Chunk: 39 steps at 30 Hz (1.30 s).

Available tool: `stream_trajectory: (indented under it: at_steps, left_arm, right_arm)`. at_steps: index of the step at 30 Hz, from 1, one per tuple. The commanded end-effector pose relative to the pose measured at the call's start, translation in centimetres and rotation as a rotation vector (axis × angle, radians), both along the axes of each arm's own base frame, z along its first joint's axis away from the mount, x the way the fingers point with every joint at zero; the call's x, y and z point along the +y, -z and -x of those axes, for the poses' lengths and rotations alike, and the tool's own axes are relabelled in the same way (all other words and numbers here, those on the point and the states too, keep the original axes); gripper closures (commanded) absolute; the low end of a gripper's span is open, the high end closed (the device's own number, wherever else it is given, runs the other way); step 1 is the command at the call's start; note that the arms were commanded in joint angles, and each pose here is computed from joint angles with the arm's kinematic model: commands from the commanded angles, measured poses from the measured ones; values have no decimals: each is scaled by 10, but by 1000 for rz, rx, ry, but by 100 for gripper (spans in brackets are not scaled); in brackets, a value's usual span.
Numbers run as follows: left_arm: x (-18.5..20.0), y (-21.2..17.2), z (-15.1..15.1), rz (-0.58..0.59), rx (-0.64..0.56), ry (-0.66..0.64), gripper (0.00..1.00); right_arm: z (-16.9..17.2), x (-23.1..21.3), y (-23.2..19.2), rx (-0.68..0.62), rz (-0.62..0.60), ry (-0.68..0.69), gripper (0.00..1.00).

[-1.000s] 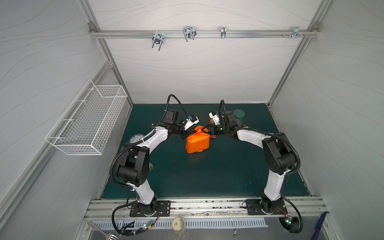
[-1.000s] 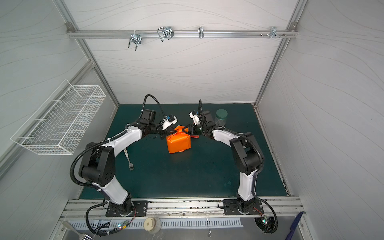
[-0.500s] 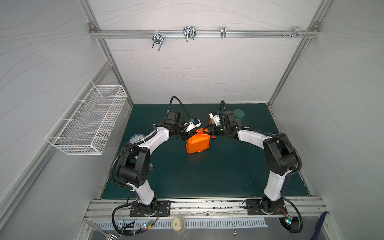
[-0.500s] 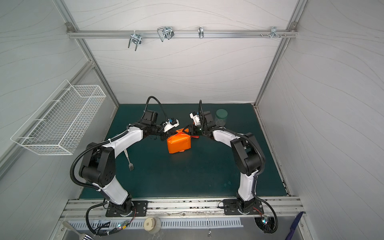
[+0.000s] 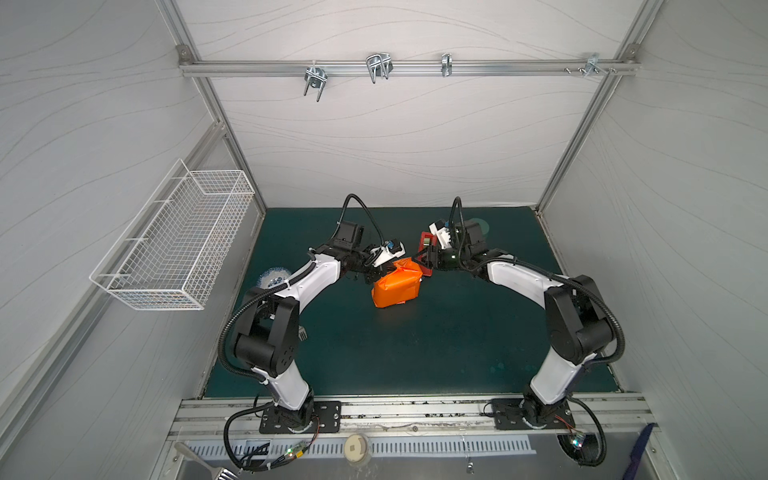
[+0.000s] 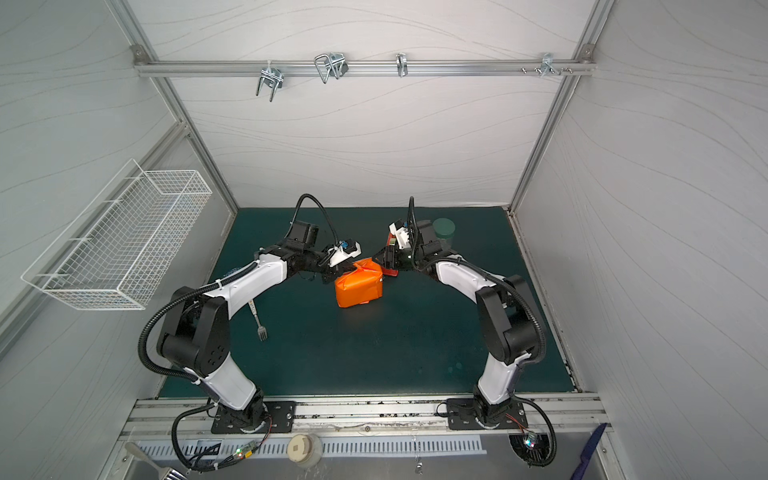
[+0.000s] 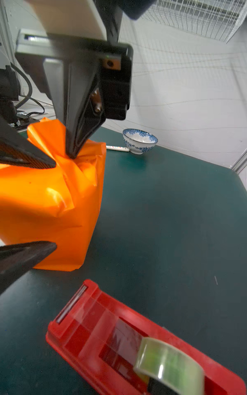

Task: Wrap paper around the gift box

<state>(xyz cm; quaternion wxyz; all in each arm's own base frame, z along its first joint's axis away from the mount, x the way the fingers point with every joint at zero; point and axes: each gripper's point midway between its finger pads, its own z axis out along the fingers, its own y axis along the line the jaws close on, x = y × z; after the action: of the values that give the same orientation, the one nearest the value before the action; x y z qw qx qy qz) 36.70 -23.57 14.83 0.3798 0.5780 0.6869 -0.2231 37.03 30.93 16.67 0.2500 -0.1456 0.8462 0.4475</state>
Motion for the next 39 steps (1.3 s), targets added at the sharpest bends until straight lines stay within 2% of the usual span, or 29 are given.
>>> stream_trajectory:
  at_steps: [1, 8, 13, 20, 24, 29, 31, 36, 37, 39]
  left_arm:
    - [2, 14, 15, -49, 51, 28, 96]
    - [2, 16, 15, -56, 52, 30, 92]
    - [0, 14, 17, -54, 47, 39, 87]
    - [-5, -6, 22, 12, 59, 30, 66]
    - [-8, -26, 26, 81, 99, -14, 47]
    - [-9, -51, 20, 218, 210, -190, 44]
    - [-4, -58, 14, 297, 278, -312, 44]
    - [29, -57, -3, 546, 474, -723, 37]
    - [38, -54, -6, 590, 507, -802, 33]
    - [45, -53, -7, 655, 547, -876, 25]
  right_arm:
    - [-1, 3, -16, 8, -28, 6, 42]
    - [-14, 21, 7, 55, 54, 31, 37]
    - [-9, 23, 31, 93, 113, 18, 37]
    - [10, 13, 45, 82, 165, 16, 36]
    - [20, 10, 58, 65, 171, 18, 37]
    - [25, 8, 70, 58, 166, 21, 37]
    - [25, 7, 73, 56, 163, 27, 38]
    - [27, 10, 76, 57, 152, 19, 39]
    - [28, 10, 77, 59, 151, 16, 39]
    - [29, 11, 79, 60, 152, 16, 39]
